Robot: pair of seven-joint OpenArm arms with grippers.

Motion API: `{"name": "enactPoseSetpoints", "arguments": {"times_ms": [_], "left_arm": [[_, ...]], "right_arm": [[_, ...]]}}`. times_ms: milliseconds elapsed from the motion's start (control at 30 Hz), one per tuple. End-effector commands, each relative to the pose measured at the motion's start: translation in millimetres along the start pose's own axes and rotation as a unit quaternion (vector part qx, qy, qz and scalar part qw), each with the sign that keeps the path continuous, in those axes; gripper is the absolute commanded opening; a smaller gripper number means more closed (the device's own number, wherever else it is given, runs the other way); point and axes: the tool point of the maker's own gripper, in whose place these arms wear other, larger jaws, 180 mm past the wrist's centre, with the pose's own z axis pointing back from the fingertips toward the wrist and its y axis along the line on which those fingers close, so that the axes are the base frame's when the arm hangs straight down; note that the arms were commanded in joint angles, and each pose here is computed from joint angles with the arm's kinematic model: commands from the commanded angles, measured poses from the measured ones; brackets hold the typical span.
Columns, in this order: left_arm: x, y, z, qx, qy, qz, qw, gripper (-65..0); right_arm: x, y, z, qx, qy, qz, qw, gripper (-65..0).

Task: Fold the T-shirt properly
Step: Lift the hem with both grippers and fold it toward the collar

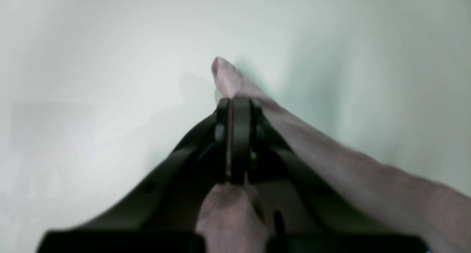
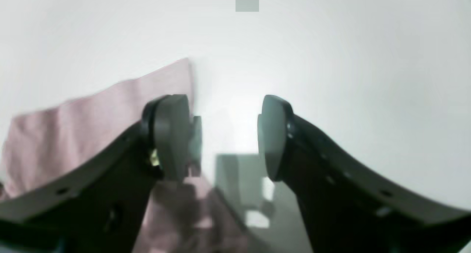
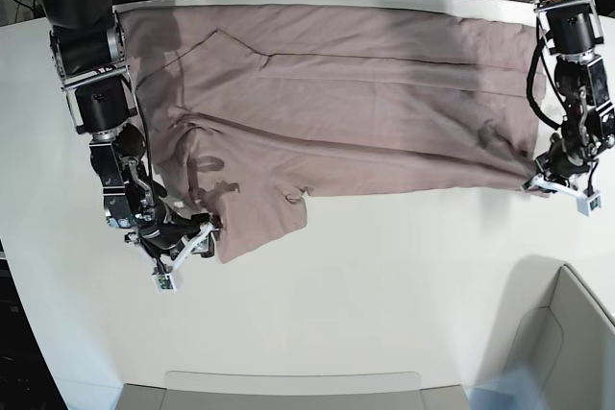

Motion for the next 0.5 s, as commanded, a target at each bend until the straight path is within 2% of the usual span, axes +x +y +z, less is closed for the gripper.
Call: {"name": "enactPoseSetpoints", "arguments": {"times_ms": [0,167,467], "left_arm": [[25.1,-1.5,6.4,-0.003,-0.032,-0.006,0.999,-65.0],[20.6,-6.0,4.0,-0.007,-0.028,-0.003,1.0,-65.0],[18.5,-6.1,3.5,-0.008,-0.025,-0.002,1.0,-65.0]], "right_arm": [[32.2,5.8,3.4,0.008,-0.037,0.01,0.9992,-33.3],[28.5,19.8,-1.6,0.02,-0.032,0.01,0.9993,-33.3],[-14.0,16.3,-15.8,0.011,0.022,-0.012,0.9996,-33.3]]}}
